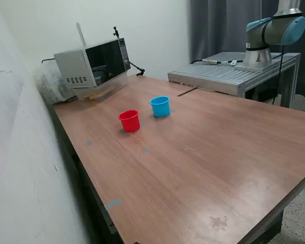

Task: Place red objects in the red bin, and blue objects in the blue bin.

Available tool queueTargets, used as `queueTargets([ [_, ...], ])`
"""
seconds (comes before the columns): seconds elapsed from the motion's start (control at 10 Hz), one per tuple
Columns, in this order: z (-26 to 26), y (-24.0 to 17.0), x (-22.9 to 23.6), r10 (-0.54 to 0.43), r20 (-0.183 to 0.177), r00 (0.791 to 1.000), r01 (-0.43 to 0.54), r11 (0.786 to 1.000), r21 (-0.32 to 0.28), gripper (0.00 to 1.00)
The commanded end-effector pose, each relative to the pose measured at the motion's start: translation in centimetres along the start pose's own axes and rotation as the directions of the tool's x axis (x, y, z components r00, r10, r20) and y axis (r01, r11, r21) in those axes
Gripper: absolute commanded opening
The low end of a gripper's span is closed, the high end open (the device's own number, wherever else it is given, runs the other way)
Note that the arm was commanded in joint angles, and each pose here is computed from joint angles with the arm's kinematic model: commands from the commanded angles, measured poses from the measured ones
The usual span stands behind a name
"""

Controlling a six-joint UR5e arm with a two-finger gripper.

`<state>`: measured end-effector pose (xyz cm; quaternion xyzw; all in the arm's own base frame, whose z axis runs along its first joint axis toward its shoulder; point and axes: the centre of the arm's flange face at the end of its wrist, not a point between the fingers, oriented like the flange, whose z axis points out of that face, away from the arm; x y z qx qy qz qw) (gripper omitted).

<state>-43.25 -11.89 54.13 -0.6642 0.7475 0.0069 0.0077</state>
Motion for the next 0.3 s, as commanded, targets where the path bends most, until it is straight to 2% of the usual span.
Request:
queueTargets([
  [0.0, -0.6, -0.6, 0.2, -0.006, -0.009, 1.0, 0.006, 1.0, -0.01, 1.0],
  [0.2, -0.4, -1.7, 2.3, -0.056, -0.007, 0.998, 0.056, 0.998, 0.001, 1.0],
])
